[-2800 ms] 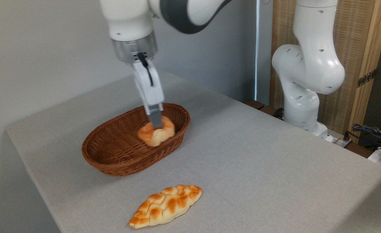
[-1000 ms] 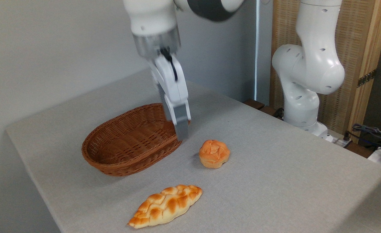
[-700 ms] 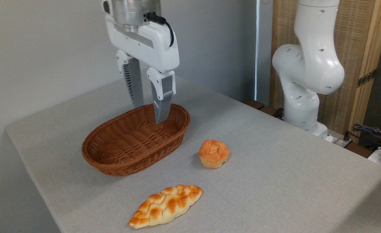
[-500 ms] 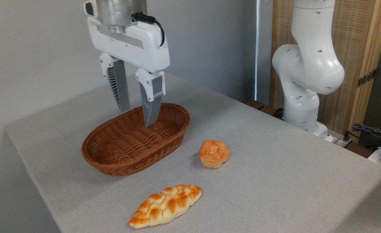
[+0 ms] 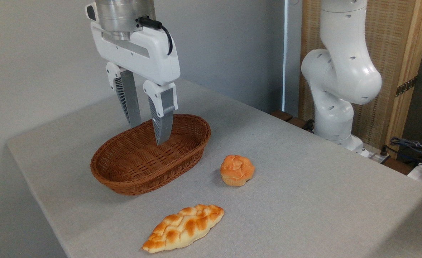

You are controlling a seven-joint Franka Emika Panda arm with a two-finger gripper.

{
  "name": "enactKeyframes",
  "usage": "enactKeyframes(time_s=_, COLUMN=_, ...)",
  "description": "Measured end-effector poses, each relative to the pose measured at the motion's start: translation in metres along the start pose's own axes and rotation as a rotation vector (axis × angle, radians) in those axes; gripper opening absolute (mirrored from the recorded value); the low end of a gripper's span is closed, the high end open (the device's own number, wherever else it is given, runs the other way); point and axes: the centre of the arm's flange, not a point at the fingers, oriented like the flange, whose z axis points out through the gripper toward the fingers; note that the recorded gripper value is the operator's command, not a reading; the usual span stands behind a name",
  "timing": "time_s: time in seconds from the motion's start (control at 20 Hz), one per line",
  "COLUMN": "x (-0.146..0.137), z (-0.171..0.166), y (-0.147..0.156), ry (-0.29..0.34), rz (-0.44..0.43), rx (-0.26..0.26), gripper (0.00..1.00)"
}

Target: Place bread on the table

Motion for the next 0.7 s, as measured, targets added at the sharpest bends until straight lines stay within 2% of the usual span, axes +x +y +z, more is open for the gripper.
enactKeyframes(time_s=0.4, x=0.008, z=0.005, y=0.009, ry=-0.001, rz=0.012, rx=-0.018, gripper=1.00)
enactKeyframes(time_s=0.7, x=0.003, z=0.024, y=0.010, ry=-0.037, rz=0.008, rx=-0.044, gripper=1.00)
